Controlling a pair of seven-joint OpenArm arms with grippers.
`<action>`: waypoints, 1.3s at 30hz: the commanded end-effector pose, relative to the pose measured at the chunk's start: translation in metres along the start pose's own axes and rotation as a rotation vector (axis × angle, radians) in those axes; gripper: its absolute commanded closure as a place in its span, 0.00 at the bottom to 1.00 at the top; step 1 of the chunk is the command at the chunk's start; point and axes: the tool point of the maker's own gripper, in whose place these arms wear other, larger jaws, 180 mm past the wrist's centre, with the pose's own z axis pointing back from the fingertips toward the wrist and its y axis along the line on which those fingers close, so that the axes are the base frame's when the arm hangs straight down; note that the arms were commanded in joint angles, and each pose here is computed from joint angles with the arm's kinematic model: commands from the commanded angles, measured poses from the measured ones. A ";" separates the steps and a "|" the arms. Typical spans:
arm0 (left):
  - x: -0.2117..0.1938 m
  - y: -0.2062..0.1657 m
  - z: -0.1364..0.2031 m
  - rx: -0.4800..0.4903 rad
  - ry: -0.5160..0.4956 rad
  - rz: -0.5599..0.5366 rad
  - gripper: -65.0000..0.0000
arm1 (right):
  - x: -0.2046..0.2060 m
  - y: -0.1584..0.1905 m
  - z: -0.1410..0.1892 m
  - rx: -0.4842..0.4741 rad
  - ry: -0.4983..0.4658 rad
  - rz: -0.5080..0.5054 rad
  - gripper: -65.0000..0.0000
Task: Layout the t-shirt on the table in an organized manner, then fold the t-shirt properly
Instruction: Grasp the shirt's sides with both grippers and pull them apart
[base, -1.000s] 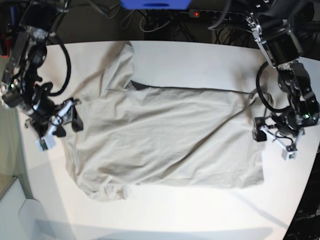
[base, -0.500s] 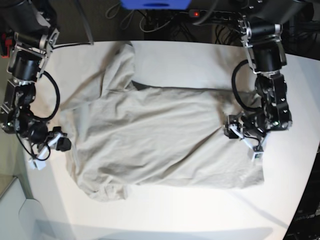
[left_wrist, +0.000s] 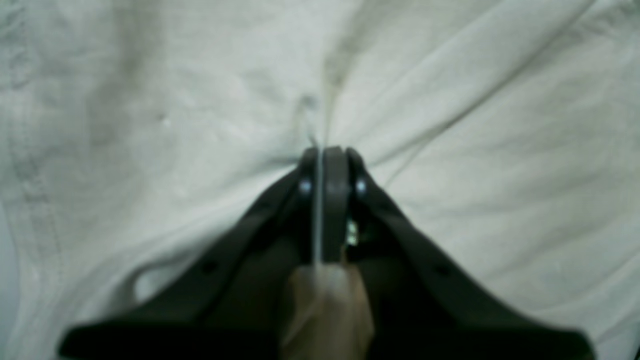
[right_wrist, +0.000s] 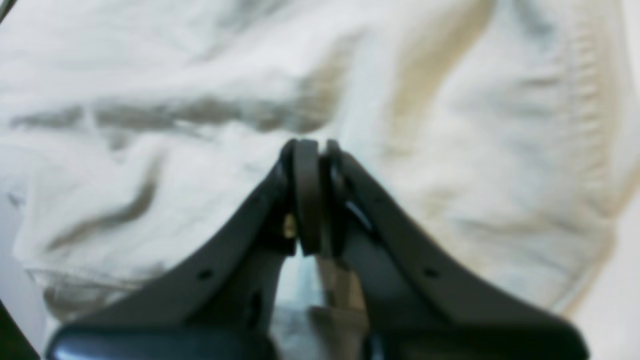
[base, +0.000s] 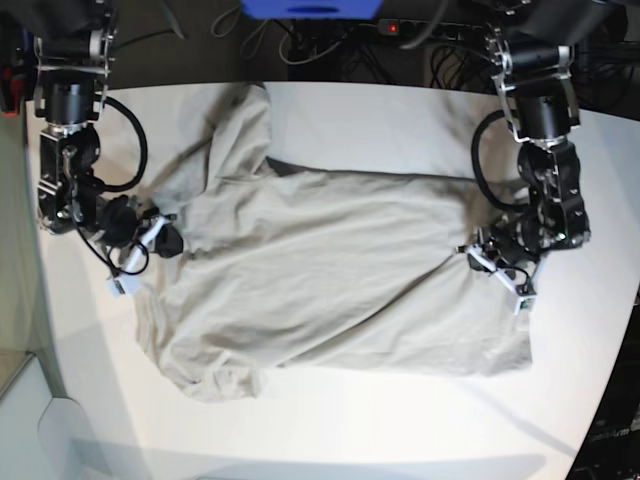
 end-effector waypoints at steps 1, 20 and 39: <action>-0.022 0.020 0.006 0.063 0.117 -0.028 0.97 | -0.003 -0.003 0.004 -0.008 0.030 0.028 0.98; -0.046 0.030 0.101 0.231 0.231 -0.259 0.97 | -0.091 0.098 0.085 0.116 0.176 0.472 0.99; -0.016 0.084 0.114 0.303 0.111 -0.093 0.97 | 0.041 0.124 0.064 0.089 -0.169 0.484 0.98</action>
